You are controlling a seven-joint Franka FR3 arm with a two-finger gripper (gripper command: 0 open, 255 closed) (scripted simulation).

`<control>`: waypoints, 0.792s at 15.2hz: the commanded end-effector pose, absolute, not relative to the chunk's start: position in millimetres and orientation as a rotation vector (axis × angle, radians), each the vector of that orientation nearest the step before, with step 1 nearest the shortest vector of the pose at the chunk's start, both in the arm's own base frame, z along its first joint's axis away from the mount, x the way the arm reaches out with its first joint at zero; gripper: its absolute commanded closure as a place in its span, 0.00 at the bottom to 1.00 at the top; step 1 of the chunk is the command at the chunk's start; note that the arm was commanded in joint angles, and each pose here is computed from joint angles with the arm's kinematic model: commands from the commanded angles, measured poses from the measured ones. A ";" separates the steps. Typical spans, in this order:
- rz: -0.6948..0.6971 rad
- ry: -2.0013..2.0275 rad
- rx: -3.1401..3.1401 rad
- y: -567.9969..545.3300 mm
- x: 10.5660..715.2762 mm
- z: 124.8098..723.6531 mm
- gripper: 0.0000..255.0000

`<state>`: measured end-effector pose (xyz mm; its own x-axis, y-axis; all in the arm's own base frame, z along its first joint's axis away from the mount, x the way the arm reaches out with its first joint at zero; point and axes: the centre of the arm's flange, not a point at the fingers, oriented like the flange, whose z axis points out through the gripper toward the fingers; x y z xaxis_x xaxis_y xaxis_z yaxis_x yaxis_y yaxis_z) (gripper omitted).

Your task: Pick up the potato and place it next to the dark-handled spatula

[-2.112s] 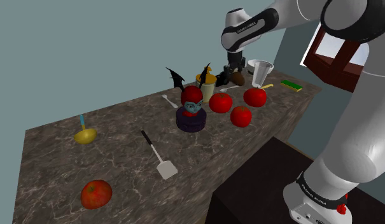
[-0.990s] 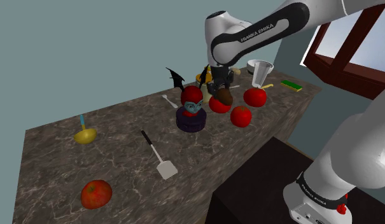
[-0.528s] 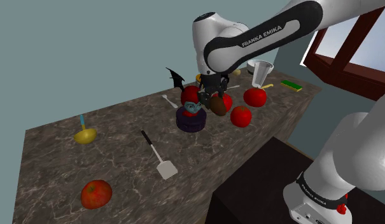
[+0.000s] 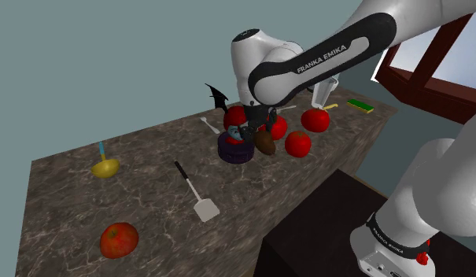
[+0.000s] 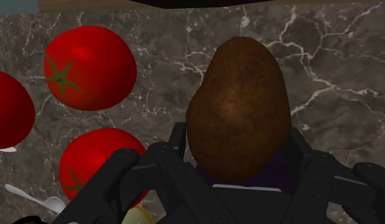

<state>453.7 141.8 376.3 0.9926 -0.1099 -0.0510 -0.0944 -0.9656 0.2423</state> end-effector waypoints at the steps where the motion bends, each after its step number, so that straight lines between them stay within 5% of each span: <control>1: -0.093 -0.151 2.895 142.8 453.6 366.0 1.00; 12: -0.093 -0.151 2.895 142.8 453.6 308.0 1.00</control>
